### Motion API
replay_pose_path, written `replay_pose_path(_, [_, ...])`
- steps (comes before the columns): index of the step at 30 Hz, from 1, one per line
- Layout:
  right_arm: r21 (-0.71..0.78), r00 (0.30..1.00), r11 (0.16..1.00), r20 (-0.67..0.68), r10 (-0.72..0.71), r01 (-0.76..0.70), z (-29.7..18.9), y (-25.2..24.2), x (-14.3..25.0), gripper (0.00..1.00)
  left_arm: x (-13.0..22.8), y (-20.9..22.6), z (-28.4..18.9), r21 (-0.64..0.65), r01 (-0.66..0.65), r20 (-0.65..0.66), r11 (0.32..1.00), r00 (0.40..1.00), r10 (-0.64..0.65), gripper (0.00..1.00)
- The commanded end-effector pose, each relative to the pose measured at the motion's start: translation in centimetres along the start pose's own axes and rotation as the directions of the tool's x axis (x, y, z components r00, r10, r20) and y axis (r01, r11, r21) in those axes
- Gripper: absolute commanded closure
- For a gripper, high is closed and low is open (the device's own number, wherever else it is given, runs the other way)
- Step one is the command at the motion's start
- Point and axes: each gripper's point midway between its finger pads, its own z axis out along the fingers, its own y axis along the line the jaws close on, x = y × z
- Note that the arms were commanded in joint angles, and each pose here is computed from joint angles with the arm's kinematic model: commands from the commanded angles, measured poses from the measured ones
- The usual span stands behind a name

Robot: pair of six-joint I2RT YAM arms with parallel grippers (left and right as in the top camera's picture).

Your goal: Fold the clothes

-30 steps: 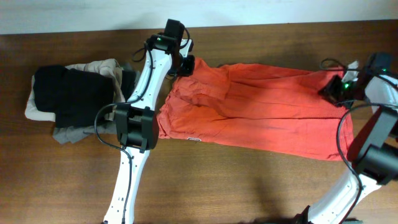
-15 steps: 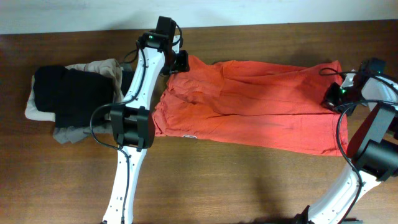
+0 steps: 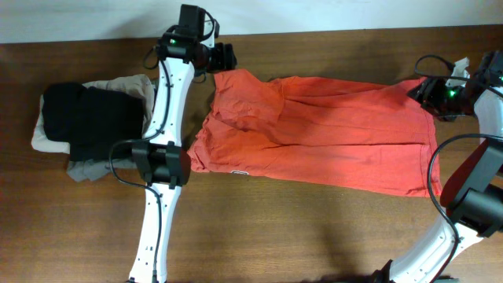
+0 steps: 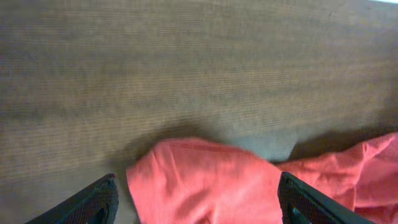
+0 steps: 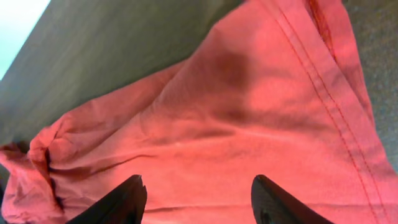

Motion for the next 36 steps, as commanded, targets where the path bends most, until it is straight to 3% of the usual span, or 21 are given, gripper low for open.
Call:
replay_pose_path(1, [-0.01,0.998,1.0,0.052,-0.028,0.029,-1.2,0.6,-1.4,0.4,1.6,1.0,2.6,0.04,-0.031,-0.045,0.999,0.998,0.033,0.18])
replay_pose_path(12, [0.045,0.997,0.998,0.075,-0.037,0.034,-1.2,-0.3,-1.9,0.4,4.2,0.2,5.5,0.094,-0.103,-0.106,0.99,0.988,0.113,0.22])
replay_pose_path(14, [0.074,0.996,0.997,0.077,-0.037,0.031,-1.3,-0.8,-2.0,0.39,4.8,-0.3,5.6,0.092,-0.108,-0.122,0.99,0.985,0.118,0.32])
replay_pose_path(20, [0.169,0.996,0.985,0.086,-0.037,0.022,-1.3,-2.5,-2.2,0.39,5.7,-0.8,5.8,0.088,-0.111,-0.152,0.99,0.981,0.124,0.85])
replay_pose_path(23, [0.19,0.996,0.982,0.08,-0.032,0.016,-0.9,-3.2,-2.1,0.36,5.6,-0.8,5.8,0.086,-0.111,-0.151,0.99,0.981,0.123,0.99])
replay_pose_path(30, [0.185,0.996,0.983,0.093,-0.007,-0.011,1.1,-5.6,-2.6,0.4,6.2,-0.7,5.1,0.082,-0.094,-0.18,0.992,0.978,0.107,0.99])
replay_pose_path(36, [0.148,0.986,0.989,0.162,-0.029,0.005,2.3,-6.5,-4.5,0.33,6.7,-0.8,4.5,0.078,-0.085,-0.204,0.993,0.974,0.099,1.0])
